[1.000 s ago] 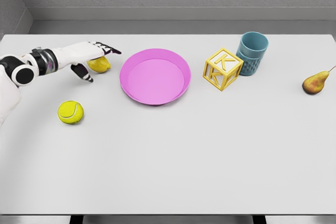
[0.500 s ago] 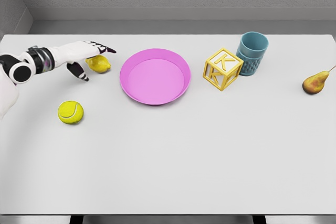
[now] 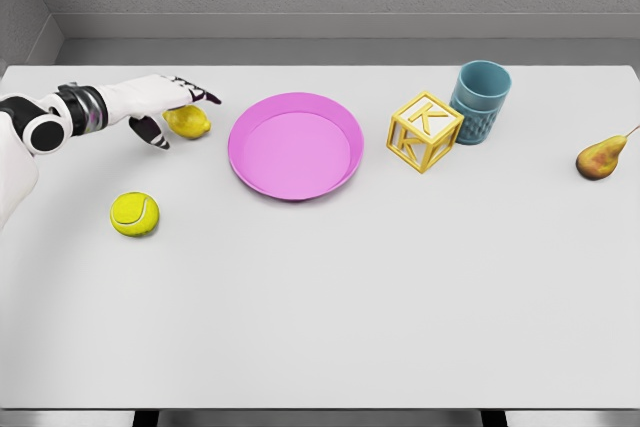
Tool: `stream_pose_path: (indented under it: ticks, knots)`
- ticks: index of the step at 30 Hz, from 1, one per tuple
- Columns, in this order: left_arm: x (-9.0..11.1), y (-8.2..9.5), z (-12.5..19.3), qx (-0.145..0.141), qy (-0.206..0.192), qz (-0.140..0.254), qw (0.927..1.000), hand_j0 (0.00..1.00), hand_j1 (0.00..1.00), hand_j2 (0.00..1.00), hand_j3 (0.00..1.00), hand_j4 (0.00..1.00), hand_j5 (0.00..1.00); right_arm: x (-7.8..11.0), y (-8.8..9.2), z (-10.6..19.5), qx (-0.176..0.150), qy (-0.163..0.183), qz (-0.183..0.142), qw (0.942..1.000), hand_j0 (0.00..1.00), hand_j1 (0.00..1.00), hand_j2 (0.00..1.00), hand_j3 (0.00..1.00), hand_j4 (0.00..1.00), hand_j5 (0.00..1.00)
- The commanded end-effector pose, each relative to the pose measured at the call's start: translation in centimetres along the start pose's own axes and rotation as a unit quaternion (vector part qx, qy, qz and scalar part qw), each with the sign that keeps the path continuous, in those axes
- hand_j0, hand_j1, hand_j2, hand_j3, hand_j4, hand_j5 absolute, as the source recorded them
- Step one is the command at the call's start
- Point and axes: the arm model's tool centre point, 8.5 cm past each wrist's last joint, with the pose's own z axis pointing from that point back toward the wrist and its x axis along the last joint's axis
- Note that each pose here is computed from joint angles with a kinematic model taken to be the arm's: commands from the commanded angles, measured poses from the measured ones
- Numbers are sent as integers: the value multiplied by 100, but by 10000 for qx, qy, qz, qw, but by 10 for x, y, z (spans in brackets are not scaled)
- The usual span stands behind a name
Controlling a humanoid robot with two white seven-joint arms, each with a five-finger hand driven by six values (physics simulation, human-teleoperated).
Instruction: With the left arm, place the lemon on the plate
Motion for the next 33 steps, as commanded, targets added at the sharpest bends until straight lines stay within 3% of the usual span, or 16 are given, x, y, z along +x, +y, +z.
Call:
stream_pose_path:
  ticks: [1,5,12,33]
  knots:
    - [0,0,0,-4,16,-11,10000,89,89,89,89,89,89,0,0,0,0,0,-3,10000,100,100,100,100,100,100]
    - [5,1,-5,20,-43,-4,10000,89,89,89,89,89,89,-1,0,0,0,8,-1,10000,100,100,100,100,100,100]
    - [7,0,-6,-2,-69,-31,10000,78,78,78,78,78,78,-1,0,0,0,8,-1,10000,100,100,100,100,100,100]
    - [8,0,-9,-123,-17,-205,9997,77,77,77,77,77,77,-1,0,0,0,8,-1,10000,100,100,100,100,100,100]
